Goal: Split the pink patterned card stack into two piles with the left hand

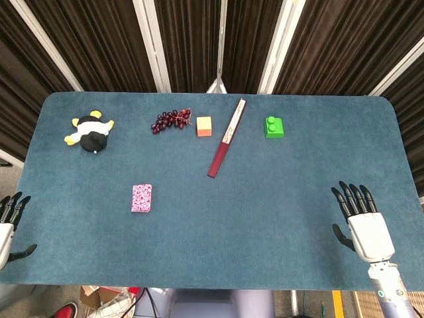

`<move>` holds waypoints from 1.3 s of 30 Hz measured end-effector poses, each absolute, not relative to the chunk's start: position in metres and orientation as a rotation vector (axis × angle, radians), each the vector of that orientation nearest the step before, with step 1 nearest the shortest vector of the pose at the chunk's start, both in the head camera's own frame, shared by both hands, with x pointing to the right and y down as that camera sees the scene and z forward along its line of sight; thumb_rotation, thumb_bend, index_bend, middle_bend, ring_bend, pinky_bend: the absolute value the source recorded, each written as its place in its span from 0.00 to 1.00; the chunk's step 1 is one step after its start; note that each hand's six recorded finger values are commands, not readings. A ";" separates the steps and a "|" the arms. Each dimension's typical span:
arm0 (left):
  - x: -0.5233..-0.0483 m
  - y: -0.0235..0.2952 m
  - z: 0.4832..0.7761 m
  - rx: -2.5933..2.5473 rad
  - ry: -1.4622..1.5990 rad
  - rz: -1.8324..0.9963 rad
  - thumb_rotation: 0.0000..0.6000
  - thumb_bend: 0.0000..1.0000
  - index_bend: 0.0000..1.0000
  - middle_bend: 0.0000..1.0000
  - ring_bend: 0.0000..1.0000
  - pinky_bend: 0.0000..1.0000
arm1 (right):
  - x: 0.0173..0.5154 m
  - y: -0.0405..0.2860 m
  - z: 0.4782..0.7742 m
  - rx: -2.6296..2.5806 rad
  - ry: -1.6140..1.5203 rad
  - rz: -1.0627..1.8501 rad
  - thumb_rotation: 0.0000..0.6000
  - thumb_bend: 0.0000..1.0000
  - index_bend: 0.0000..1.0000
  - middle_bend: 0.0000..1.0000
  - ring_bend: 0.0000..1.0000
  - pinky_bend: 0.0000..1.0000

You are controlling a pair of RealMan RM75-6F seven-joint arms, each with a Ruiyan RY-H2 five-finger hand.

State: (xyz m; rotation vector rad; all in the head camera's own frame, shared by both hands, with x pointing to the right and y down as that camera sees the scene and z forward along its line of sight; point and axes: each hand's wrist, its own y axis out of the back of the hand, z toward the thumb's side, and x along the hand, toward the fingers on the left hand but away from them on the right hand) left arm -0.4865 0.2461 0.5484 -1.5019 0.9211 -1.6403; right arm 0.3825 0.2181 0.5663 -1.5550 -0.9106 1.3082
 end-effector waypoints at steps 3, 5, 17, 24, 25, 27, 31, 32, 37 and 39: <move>-0.487 0.246 0.548 -1.502 0.919 -1.642 1.00 0.05 0.00 0.00 0.00 0.00 | 0.382 0.218 0.566 -1.555 -0.911 1.308 1.00 0.37 0.00 0.00 0.00 0.04; -0.486 0.246 0.548 -1.502 0.915 -1.642 1.00 0.05 0.00 0.00 0.00 0.00 | 0.382 0.218 0.565 -1.554 -0.912 1.307 1.00 0.37 0.00 0.00 0.00 0.04; -0.468 0.224 0.553 -1.495 0.879 -1.596 1.00 0.08 0.00 0.65 0.66 0.80 | 0.383 0.219 0.565 -1.571 -0.919 1.305 1.00 0.37 0.00 0.00 0.00 0.04; -0.438 0.186 0.572 -1.558 0.874 -1.623 1.00 0.13 0.08 0.88 0.87 0.99 | 0.381 0.219 0.566 -1.583 -0.918 1.300 1.00 0.37 0.00 0.00 0.00 0.04; -0.433 0.180 0.577 -1.570 0.872 -1.638 1.00 0.13 0.09 0.89 0.88 1.00 | 0.382 0.218 0.566 -1.584 -0.920 1.300 1.00 0.37 0.00 0.00 0.00 0.04; -0.425 0.172 0.584 -1.590 0.867 -1.665 1.00 0.13 0.11 0.90 0.89 1.00 | 0.382 0.218 0.566 -1.588 -0.923 1.299 1.00 0.37 0.00 0.00 0.00 0.04; -0.406 0.159 0.603 -1.634 0.832 -1.736 1.00 0.13 0.12 0.91 0.90 1.00 | 0.380 0.218 0.567 -1.596 -0.920 1.295 1.00 0.37 0.00 0.00 0.00 0.04; -0.401 0.157 0.607 -1.643 0.819 -1.752 1.00 0.13 0.12 0.91 0.90 1.00 | 0.380 0.218 0.567 -1.598 -0.919 1.294 1.00 0.37 0.00 0.00 0.00 0.04; -0.368 0.150 0.634 -1.701 0.741 -1.820 1.00 0.13 0.12 0.91 0.90 1.00 | 0.381 0.218 0.567 -1.606 -0.924 1.294 1.00 0.37 0.00 0.00 0.00 0.04; -0.353 0.149 0.644 -1.727 0.711 -1.833 1.00 0.13 0.12 0.90 0.89 1.00 | 0.381 0.218 0.567 -1.609 -0.927 1.293 1.00 0.37 0.00 0.00 0.00 0.04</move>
